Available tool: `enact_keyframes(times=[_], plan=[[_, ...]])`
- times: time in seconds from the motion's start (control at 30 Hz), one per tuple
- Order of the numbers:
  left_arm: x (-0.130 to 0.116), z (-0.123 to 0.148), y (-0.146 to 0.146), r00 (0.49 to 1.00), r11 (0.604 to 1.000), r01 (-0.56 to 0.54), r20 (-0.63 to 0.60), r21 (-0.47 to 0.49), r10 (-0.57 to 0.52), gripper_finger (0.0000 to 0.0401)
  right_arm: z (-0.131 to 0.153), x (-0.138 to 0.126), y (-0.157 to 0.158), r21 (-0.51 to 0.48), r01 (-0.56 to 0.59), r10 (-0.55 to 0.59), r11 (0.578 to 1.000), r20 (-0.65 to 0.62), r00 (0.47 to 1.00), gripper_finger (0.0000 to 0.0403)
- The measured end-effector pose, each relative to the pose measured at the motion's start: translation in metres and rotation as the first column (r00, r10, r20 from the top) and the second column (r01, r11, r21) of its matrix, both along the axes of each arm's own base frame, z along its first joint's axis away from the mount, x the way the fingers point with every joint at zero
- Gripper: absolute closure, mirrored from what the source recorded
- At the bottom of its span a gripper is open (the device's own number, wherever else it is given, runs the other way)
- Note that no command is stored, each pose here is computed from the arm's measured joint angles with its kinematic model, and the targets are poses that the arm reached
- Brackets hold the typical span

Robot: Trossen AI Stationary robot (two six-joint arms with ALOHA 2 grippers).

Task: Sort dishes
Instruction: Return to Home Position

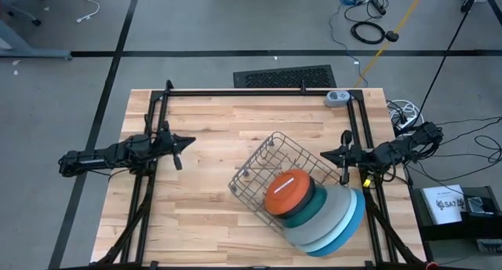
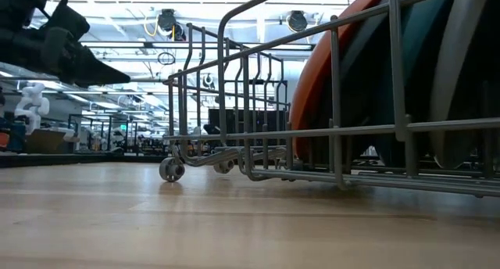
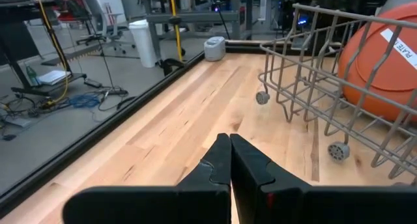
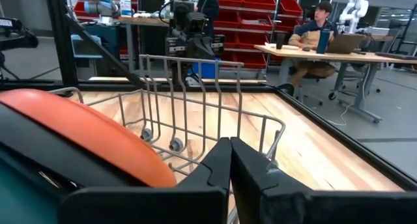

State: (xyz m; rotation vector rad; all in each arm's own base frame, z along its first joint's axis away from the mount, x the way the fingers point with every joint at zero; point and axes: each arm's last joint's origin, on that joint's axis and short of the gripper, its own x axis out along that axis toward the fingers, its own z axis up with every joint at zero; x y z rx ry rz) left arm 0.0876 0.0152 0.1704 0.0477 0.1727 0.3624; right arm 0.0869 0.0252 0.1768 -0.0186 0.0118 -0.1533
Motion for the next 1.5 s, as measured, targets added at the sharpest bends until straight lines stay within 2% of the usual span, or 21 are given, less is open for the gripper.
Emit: enact_keyframes(times=[1.5], plan=[[0.0, -0.0002, -0.0001, 1.0, 1.0, 0.002, -0.004, 0.002, -0.002, 0.0401, 0.0, 0.0, -0.0001, 0.001, 0.003, -0.003, 1.0, 0.0, 1.0, 0.0395]])
